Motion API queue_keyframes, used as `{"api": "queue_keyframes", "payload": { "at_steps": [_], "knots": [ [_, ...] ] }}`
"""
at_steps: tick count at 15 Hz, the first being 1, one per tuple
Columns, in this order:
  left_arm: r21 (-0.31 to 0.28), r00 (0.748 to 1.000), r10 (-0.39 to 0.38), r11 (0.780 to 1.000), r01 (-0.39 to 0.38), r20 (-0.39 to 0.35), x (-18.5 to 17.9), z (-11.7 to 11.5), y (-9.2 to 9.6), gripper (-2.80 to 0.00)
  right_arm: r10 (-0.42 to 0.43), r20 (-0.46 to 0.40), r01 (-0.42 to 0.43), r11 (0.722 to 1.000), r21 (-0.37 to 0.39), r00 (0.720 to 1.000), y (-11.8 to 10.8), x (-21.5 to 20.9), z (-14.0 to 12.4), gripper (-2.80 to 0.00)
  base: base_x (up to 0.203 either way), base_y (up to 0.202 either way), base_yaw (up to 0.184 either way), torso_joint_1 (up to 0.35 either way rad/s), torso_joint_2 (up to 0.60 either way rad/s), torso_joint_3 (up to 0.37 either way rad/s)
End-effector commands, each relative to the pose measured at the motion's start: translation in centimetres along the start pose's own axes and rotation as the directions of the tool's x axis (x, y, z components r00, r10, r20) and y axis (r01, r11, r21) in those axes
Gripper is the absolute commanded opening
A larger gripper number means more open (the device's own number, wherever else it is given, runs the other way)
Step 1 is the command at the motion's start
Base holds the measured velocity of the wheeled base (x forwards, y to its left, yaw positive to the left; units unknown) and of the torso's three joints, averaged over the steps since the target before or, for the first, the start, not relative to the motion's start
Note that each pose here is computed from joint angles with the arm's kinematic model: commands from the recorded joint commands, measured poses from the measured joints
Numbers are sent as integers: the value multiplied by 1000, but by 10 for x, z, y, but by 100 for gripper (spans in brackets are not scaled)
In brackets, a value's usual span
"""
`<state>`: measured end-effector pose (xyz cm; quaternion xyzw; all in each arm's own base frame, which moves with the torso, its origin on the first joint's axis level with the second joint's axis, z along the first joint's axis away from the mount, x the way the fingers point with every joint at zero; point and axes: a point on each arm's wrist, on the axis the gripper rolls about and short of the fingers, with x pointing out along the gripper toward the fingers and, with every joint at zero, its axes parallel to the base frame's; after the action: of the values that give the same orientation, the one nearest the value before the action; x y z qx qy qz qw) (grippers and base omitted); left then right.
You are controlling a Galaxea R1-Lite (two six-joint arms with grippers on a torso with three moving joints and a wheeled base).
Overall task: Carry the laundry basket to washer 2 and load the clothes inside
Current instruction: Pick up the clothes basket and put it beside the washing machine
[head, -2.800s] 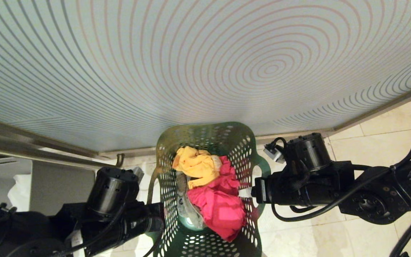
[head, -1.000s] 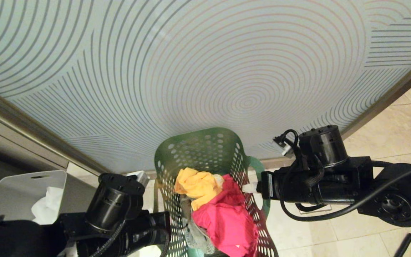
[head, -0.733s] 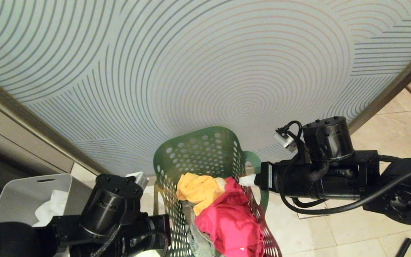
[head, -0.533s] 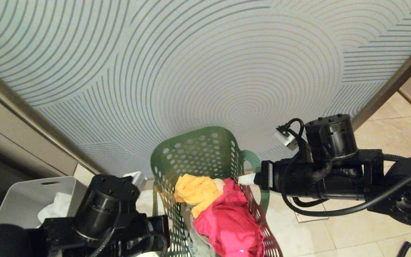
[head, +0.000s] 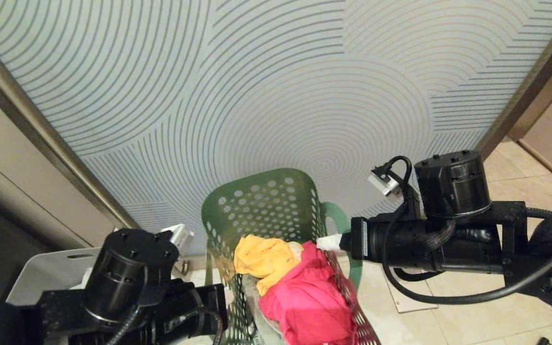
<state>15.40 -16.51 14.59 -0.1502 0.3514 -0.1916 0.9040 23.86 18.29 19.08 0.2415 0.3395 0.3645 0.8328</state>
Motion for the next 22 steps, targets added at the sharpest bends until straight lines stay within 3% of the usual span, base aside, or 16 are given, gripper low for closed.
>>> {"api": "queue_keyframes", "payload": {
  "at_steps": [1, 16, 22],
  "knots": [
    [-4, 1000, -1, 1000, 1, 2, 1, 0, 0, -280, 3, -1, -3, 1000, 1, 1000, 0, 0, 0, -280, 0, 0, 0, 0, 2, 206],
    [2, 1000, 0, 1000, 0, -9, 1, -3, 0, -280, -17, -22, 15, 997, -74, 1000, -6, 5, -6, -280, 0, 0, 0, 3, 2, 201],
    [2, 1000, -1, 1000, 1, -10, 2, -3, -1, -280, 17, 28, -14, 995, -95, 999, -14, 10, -12, -280, 0, 0, 0, 4, 0, 87]
  ]
}}
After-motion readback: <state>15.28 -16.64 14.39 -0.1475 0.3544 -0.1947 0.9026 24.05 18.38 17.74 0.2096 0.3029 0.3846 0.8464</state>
